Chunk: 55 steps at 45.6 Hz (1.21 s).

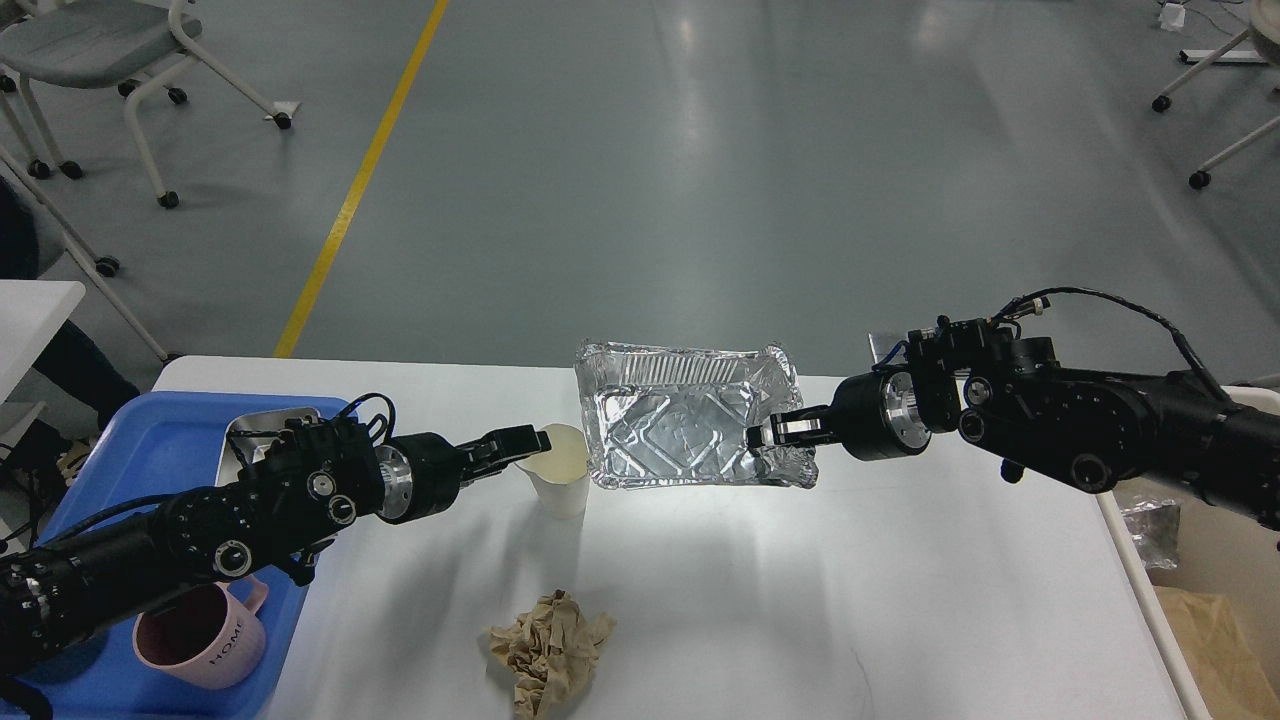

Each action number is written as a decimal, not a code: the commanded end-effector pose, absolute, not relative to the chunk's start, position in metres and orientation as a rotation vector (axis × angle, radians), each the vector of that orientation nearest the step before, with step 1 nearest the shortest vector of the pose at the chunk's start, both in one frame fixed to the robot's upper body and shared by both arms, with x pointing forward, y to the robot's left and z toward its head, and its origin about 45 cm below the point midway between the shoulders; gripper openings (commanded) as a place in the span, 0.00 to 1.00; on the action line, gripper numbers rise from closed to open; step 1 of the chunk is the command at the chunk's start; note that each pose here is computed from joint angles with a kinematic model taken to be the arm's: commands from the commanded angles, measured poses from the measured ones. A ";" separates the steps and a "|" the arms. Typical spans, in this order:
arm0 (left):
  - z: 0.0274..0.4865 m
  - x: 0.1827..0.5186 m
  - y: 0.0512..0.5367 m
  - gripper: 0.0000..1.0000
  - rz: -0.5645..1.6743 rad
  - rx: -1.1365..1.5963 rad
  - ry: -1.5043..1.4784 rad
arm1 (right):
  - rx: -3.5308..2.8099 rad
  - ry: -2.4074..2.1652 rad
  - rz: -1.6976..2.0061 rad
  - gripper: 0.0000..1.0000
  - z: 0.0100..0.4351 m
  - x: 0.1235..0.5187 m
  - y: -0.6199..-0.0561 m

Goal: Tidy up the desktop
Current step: 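Reach the left gripper to the paper cup and grasp it, then lift the paper cup with the left gripper over the foil tray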

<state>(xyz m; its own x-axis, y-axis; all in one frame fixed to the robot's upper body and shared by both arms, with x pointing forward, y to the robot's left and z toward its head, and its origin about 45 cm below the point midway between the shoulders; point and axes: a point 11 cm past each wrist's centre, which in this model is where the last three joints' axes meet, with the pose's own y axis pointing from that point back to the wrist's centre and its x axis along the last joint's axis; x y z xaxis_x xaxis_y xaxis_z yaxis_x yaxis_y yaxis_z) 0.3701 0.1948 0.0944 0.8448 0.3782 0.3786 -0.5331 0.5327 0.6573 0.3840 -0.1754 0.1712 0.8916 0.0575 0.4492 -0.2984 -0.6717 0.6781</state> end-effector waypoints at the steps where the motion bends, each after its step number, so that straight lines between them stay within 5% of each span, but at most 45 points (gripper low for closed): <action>1: 0.090 0.370 0.192 0.74 0.547 0.861 -0.201 | 2.246 -0.175 0.566 0.00 0.172 0.385 -0.175; 16: 0.082 0.363 0.190 0.29 0.519 0.876 -0.204 | 2.248 -0.178 0.567 0.00 0.173 0.385 -0.175; 29: 0.082 0.363 0.189 0.04 0.515 0.856 -0.208 | 2.248 -0.178 0.567 0.00 0.173 0.385 -0.175; 55: 0.139 0.373 0.273 0.00 0.592 0.883 -0.277 | 2.253 -0.178 0.558 0.00 0.172 0.385 -0.171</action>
<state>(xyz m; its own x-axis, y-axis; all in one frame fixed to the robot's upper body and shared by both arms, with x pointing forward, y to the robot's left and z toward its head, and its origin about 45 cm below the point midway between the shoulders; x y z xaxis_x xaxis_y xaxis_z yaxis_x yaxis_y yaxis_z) 0.3707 0.2484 0.1207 0.8237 0.3616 0.4367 -0.5669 0.5095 0.6474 0.3853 -0.1724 0.1727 0.8916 0.0499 0.4500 -0.3008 -0.6776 0.6711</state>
